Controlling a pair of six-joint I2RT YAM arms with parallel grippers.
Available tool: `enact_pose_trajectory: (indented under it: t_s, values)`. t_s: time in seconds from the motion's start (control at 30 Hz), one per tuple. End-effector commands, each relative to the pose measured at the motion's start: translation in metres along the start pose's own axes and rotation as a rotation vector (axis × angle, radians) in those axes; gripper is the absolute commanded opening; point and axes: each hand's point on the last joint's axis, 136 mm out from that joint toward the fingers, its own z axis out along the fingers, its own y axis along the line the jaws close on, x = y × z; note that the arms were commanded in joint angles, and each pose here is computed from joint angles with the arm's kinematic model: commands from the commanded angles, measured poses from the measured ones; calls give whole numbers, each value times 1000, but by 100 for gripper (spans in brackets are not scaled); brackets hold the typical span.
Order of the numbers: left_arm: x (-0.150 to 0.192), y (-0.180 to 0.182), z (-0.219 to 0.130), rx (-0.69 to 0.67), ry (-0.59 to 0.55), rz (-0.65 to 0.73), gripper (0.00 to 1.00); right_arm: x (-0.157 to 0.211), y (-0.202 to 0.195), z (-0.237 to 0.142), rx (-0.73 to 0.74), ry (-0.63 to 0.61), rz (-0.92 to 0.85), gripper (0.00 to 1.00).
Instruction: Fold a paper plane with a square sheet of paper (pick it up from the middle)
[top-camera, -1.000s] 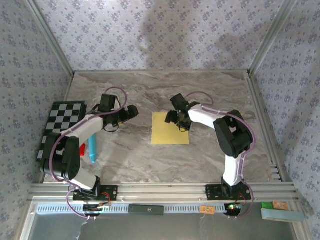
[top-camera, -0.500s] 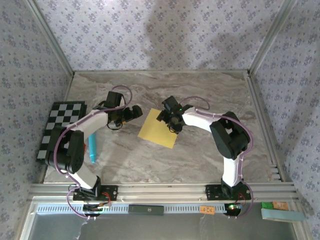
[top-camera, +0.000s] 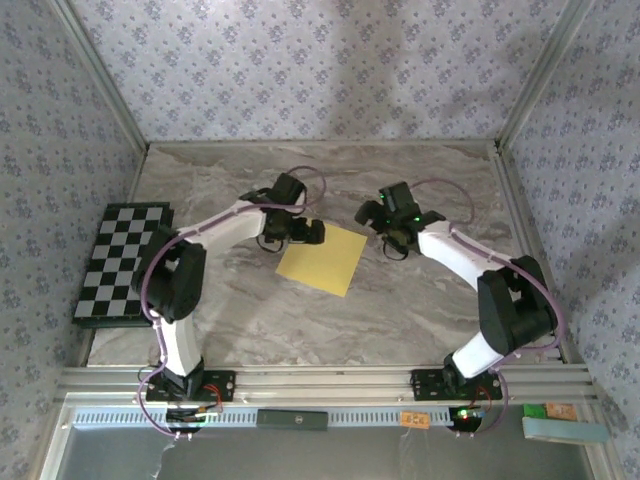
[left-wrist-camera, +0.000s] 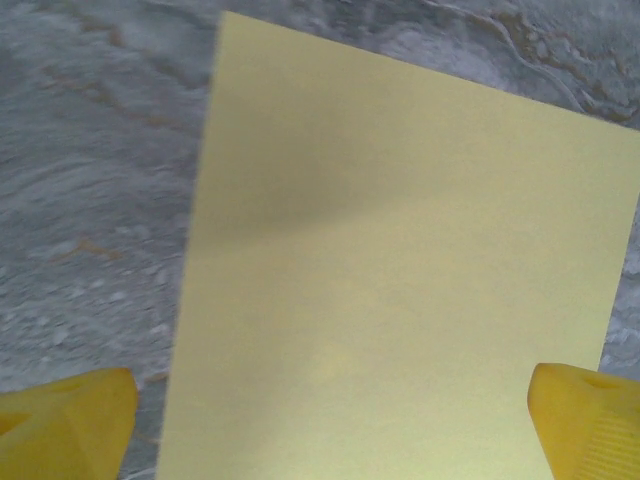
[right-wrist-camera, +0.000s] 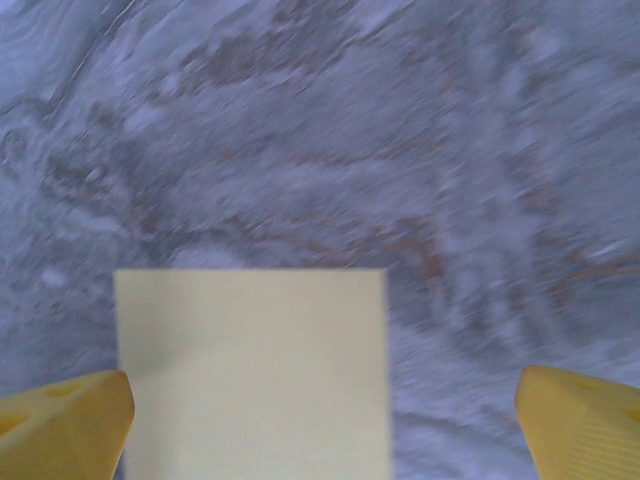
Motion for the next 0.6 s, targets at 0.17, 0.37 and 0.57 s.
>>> enact_pose_trajectory:
  t_s: [0.17, 0.37, 0.57]
  values:
    - [19, -28, 18, -121, 154, 172, 94, -34, -40, -12, 33, -76, -37, 100]
    - [24, -43, 35, -163, 198, 233, 89, -35, -50, -10, 31, -65, -11, 100]
    - [24, -47, 46, -166, 221, 243, 85, -33, -56, -6, 28, -53, 9, 100]
